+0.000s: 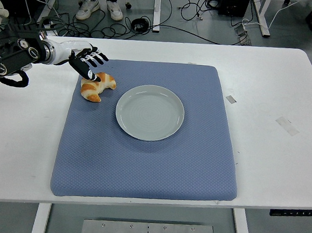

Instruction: Place the bread on the table

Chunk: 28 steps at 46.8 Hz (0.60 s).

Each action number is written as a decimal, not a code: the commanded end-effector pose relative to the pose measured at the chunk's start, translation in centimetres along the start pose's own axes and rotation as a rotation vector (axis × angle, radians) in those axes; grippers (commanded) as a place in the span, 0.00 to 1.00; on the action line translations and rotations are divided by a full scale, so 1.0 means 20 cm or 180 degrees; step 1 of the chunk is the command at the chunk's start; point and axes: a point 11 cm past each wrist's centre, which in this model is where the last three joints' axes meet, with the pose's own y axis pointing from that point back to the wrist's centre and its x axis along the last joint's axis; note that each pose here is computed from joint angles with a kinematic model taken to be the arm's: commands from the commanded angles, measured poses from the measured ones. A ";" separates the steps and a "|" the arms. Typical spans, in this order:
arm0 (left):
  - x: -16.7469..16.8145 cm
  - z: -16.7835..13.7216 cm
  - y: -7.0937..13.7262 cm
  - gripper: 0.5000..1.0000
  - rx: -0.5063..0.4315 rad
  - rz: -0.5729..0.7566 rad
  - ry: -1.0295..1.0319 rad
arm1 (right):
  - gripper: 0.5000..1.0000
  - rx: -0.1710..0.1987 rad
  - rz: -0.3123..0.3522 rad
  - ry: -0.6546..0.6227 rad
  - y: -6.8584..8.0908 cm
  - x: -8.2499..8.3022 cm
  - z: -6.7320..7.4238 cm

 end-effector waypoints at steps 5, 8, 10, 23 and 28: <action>0.07 0.08 0.02 0.74 -0.0176 0.0107 0.0154 | 1.00 -0.0001 -0.0004 -0.0007 0.00 0.00 0.00; 0.11 0.11 0.03 0.74 -0.0244 0.0175 0.0267 | 1.00 0.0003 0.0000 -0.0001 0.00 0.00 0.00; 0.13 0.11 0.04 0.74 -0.0275 0.0222 0.0340 | 1.00 0.0003 0.0000 -0.0001 0.00 0.00 0.00; 0.27 0.13 0.08 0.76 -0.0458 0.0455 0.0890 | 1.00 -0.0001 -0.0004 -0.0007 0.00 0.00 0.00; 0.32 0.15 0.10 0.80 -0.0586 0.0549 0.1218 | 1.00 -0.0001 -0.0009 -0.0008 0.00 -0.01 0.00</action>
